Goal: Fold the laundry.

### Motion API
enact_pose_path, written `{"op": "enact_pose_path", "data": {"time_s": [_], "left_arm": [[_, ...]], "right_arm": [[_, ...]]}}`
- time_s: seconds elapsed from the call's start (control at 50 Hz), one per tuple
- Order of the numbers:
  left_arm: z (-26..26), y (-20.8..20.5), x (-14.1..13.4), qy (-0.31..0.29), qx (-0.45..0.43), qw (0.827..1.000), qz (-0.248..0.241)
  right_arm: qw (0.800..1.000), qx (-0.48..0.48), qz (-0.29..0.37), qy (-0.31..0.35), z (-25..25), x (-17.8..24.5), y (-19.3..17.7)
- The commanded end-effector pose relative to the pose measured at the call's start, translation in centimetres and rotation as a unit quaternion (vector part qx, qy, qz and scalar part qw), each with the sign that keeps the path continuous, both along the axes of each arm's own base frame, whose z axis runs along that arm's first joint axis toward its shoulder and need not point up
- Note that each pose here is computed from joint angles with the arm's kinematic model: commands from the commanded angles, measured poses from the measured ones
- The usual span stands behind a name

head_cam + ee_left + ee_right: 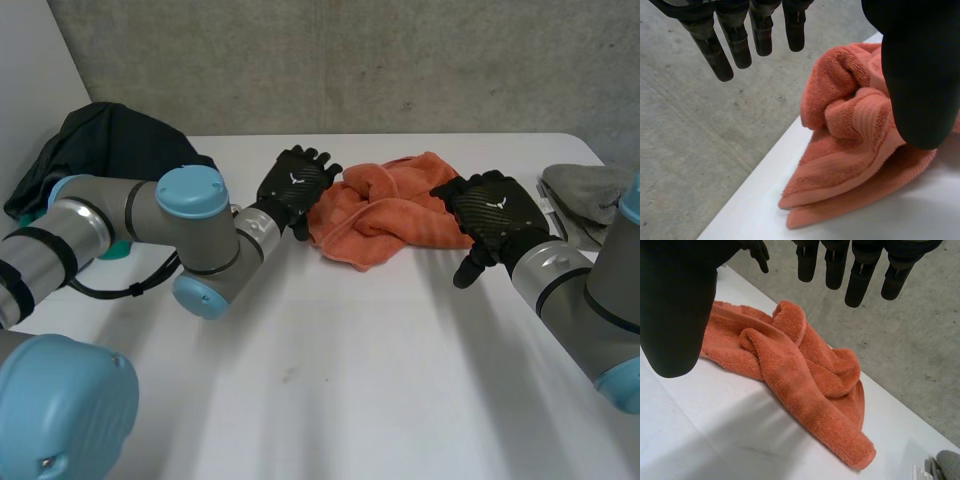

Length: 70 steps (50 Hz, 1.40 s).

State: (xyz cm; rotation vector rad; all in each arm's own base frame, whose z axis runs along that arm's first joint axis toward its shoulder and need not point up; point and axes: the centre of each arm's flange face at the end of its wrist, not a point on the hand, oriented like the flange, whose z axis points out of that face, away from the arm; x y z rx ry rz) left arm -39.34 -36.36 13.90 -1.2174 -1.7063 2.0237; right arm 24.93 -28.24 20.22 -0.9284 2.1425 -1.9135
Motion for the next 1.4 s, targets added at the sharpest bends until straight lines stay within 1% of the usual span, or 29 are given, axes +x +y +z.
{"op": "enact_pose_path", "data": {"time_s": [0.02,0.12,0.2,0.26,0.38,0.74,0.82,0.88,0.94,1.02,1.04,1.08,1.1,1.12,1.18,1.2,1.24,1.26,1.32,1.34,1.38,1.4], "left_arm": [[-1.6,-0.6,-0.3,-0.019,0.015,1.0,-0.009],[-2.7,-0.6,-0.6,-0.031,0.021,0.999,-0.015],[-3.5,-0.3,-1.1,-0.033,0.019,0.999,-0.032],[-3.8,-0.5,-1.3,-0.033,0.009,0.999,-0.036],[-3.5,-1.3,-1.6,-0.02,-0.017,0.999,-0.032],[-4.0,-2.2,-1.8,-0.005,-0.038,0.998,-0.043],[-4.3,-2.1,-1.9,-0.009,-0.043,0.998,-0.037],[-4.0,-2.2,-2.1,-0.005,-0.064,0.998,-0.028],[-1.9,-2.2,-2.2,0.007,-0.081,0.997,-0.018],[3.8,-2.2,-1.1,0.04,-0.098,0.994,0.026],[6.4,-2.0,-0.3,0.058,-0.104,0.992,0.042],[9.3,-1.4,0.5,0.08,-0.114,0.989,0.051],[10.6,-1.0,0.8,0.091,-0.12,0.987,0.051],[13.4,-0.1,1.5,0.111,-0.133,0.984,0.047],[17.2,1.7,2.9,0.139,-0.152,0.978,0.042],[19.4,2.9,3.8,0.15,-0.164,0.974,0.039],[21.2,4.4,4.9,0.157,-0.171,0.972,0.038],[22.7,5.8,5.9,0.164,-0.175,0.97,0.037],[24.5,7.9,7.6,0.17,-0.178,0.969,0.036],[25.4,9.3,8.5,0.176,-0.177,0.968,0.032],[25.8,10.8,9.1,0.178,-0.17,0.969,0.025],[25.8,12.0,9.7,0.179,-0.16,0.971,0.017]], "right_arm": [[1.0,0.004,0.001,0.003,-0.5,0.1,-0.1],[1.0,0.006,-0.001,0.004,-0.9,0.0,-0.3],[1.0,0.008,-0.001,0.008,-1.4,0.0,-0.5],[1.0,0.011,0.0,0.012,-1.7,0.0,-0.5],[1.0,0.013,0.001,0.017,-2.0,0.0,-0.5],[1.0,0.014,-0.005,0.021,-2.2,-0.4,-0.8],[1.0,0.014,-0.007,0.02,-2.1,-0.5,-0.8],[1.0,0.01,-0.01,0.021,-1.9,-0.6,-0.9],[1.0,0.007,-0.013,0.02,-1.7,-0.7,-1.0],[1.0,-0.001,-0.017,0.019,-1.2,-1.1,-1.3],[1.0,-0.004,-0.018,0.018,-0.9,-1.2,-1.6],[1.0,-0.009,-0.02,0.016,-0.6,-1.3,-1.8],[1.0,-0.011,-0.021,0.015,-0.4,-1.3,-1.9],[1.0,-0.015,-0.024,0.012,0.0,-1.4,-2.1],[0.999,-0.019,-0.024,0.009,0.5,-1.4,-2.4],[0.999,-0.02,-0.024,0.005,1.0,-1.4,-2.6],[1.0,-0.02,-0.024,-0.002,1.4,-1.4,-2.8],[0.999,-0.018,-0.023,-0.012,1.7,-1.3,-3.1],[0.999,0.001,-0.024,-0.038,2.1,-1.1,-3.4],[0.998,0.029,-0.026,-0.058,1.8,-0.8,-3.7],[0.994,0.06,-0.025,-0.083,1.5,-0.2,-4.0],[0.99,0.096,-0.018,-0.106,0.9,0.8,-4.0]]}}
